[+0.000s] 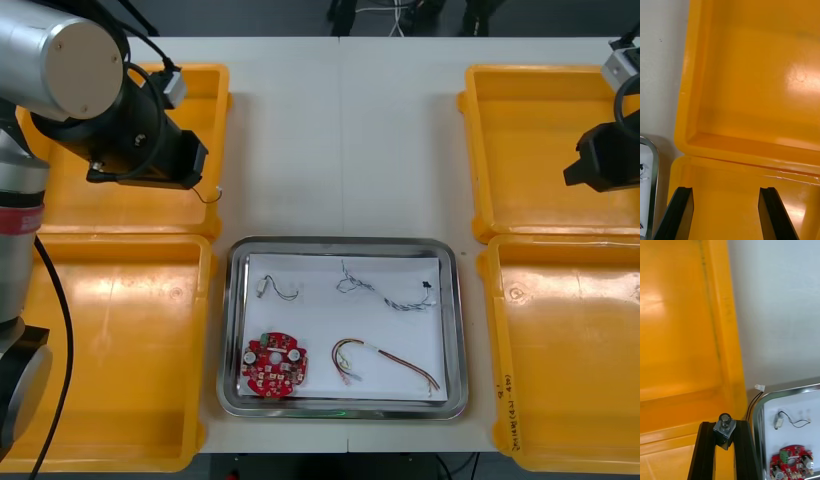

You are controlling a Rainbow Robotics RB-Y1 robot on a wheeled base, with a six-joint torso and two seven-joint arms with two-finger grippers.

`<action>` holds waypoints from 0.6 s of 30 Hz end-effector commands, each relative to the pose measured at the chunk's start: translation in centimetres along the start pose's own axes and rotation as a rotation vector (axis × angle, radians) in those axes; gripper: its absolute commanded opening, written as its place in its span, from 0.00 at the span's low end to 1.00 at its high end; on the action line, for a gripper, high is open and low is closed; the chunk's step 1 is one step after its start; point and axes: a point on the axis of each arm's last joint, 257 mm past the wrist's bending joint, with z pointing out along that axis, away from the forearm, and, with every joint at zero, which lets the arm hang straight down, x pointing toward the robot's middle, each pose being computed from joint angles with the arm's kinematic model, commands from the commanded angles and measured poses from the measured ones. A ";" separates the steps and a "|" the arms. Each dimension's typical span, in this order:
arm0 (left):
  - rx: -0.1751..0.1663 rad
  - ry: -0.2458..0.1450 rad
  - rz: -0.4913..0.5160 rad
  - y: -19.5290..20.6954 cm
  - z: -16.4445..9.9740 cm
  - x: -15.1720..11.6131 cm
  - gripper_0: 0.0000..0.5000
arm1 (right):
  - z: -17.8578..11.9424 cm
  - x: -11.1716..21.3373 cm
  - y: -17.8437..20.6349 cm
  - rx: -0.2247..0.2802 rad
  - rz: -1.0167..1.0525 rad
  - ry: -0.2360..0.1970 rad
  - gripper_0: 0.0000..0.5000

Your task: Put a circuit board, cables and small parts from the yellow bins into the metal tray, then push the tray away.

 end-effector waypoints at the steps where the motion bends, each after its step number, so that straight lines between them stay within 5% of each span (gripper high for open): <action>1: 0.030 -0.032 -0.077 -4.7 -0.7 -0.3 0.00 | -1.8 0.6 -3.4 0.044 0.102 -0.028 1.00; 18: 0.015 0.013 -0.034 -11.8 3.2 5.6 0.00 | -1.7 3.2 -7.4 0.098 0.218 -0.014 1.00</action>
